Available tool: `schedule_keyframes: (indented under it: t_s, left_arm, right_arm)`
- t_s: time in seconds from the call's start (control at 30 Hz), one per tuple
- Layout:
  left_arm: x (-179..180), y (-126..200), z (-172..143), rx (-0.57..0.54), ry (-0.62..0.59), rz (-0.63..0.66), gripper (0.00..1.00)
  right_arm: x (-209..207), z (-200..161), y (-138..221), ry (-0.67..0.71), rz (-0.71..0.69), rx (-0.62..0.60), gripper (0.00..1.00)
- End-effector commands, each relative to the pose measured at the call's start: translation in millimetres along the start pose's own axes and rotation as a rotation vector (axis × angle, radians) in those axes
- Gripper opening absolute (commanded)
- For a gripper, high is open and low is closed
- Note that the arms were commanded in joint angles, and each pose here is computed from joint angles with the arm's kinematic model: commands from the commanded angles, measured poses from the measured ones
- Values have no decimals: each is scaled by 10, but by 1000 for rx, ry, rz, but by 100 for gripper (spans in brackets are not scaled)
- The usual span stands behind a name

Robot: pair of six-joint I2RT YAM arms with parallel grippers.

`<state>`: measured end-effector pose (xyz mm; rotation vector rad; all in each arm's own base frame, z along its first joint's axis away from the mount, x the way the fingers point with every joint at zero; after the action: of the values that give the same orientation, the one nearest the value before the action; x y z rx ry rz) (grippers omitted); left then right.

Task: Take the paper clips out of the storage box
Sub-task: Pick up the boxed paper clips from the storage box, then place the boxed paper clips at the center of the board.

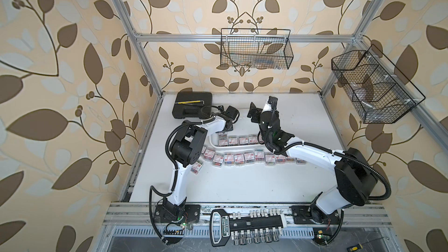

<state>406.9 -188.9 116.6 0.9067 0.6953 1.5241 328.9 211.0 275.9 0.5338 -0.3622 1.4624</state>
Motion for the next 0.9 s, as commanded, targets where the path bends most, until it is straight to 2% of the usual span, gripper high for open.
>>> schedule_keyframes:
  t_s: [0.0, 0.27, 0.63, 0.87]
  left_arm:
    - [180, 384, -4, 12, -15, 29, 35]
    - [467, 1067, -80, -80, 11, 80, 35]
    - [708, 1601, -336, -125, 54, 43, 35]
    - [811, 1816, -704, -91, 57, 50, 35]
  right_arm:
    - [43, 27, -34, -13, 10, -9, 93]
    - [242, 83, -172, -11, 34, -25, 93]
    - [435, -74, -540, 67, -11, 7, 94]
    - [410, 19, -336, 43, 13, -24, 94]
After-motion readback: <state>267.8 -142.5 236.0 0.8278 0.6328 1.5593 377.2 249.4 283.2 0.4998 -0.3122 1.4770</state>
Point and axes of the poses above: each gripper's point midway between its finger pads, its own y axis back along the fingers, its own x axis along the line the jaws close on, z = x × y, the point moved 10 cm from there along y, back along the fingers, and after that the axes turned 15 degrees about -y, right-handed, at the moved point
